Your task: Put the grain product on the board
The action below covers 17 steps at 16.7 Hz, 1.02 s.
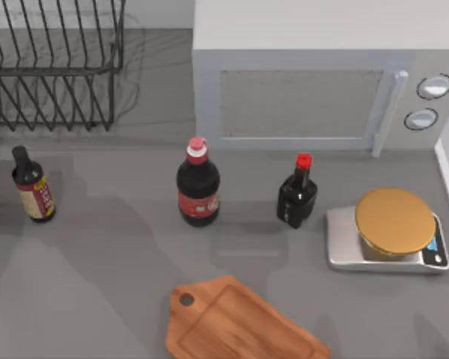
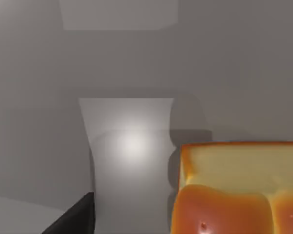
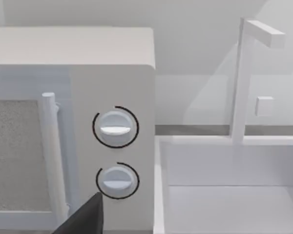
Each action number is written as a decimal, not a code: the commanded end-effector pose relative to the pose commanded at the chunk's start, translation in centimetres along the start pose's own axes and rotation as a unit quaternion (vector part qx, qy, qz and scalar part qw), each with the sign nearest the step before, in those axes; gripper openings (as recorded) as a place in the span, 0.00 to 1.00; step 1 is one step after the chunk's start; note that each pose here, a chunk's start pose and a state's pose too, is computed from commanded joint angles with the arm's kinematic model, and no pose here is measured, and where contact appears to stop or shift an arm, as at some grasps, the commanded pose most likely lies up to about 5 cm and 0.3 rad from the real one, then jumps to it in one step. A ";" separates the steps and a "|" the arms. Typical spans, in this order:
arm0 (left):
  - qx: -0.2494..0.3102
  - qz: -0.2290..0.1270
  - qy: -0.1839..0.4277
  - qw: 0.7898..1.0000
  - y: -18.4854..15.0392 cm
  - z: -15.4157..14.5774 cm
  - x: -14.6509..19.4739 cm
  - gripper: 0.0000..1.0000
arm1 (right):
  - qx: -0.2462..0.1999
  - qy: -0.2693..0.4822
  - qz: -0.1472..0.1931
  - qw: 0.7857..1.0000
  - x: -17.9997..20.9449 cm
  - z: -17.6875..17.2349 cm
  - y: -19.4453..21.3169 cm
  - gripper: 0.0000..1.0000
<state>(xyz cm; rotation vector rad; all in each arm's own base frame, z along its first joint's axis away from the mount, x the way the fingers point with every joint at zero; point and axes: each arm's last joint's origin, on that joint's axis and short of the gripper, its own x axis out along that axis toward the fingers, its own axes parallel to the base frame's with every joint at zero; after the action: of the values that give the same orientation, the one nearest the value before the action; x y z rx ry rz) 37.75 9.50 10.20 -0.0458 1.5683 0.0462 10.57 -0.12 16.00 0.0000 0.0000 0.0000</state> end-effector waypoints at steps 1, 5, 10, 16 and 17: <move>0.000 0.000 0.000 1.000 0.0 0.0 0.0 0.62 | 0.000 0.000 0.000 1.000 0.0 0.0 0.0 1.00; 0.000 0.000 0.000 1.000 0.0 0.0 0.0 0.32 | 0.000 0.000 0.000 1.000 0.0 0.0 0.0 1.00; 0.000 0.000 0.000 1.000 0.0 0.0 0.0 0.00 | 0.000 0.000 0.000 1.000 0.0 0.0 0.0 1.00; 0.000 0.000 0.000 1.000 0.0 0.0 0.0 0.00 | 0.000 0.000 0.000 1.000 0.0 0.0 0.0 1.00; 0.000 0.000 0.000 1.000 0.0 0.0 0.0 0.00 | 0.000 0.000 0.000 1.000 0.0 0.0 0.0 1.00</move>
<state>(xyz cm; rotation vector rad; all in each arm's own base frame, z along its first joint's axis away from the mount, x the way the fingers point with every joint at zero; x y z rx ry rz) 37.75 9.50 10.20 -0.0458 1.5683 0.0462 10.57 -0.12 16.00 0.0000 0.0000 0.0000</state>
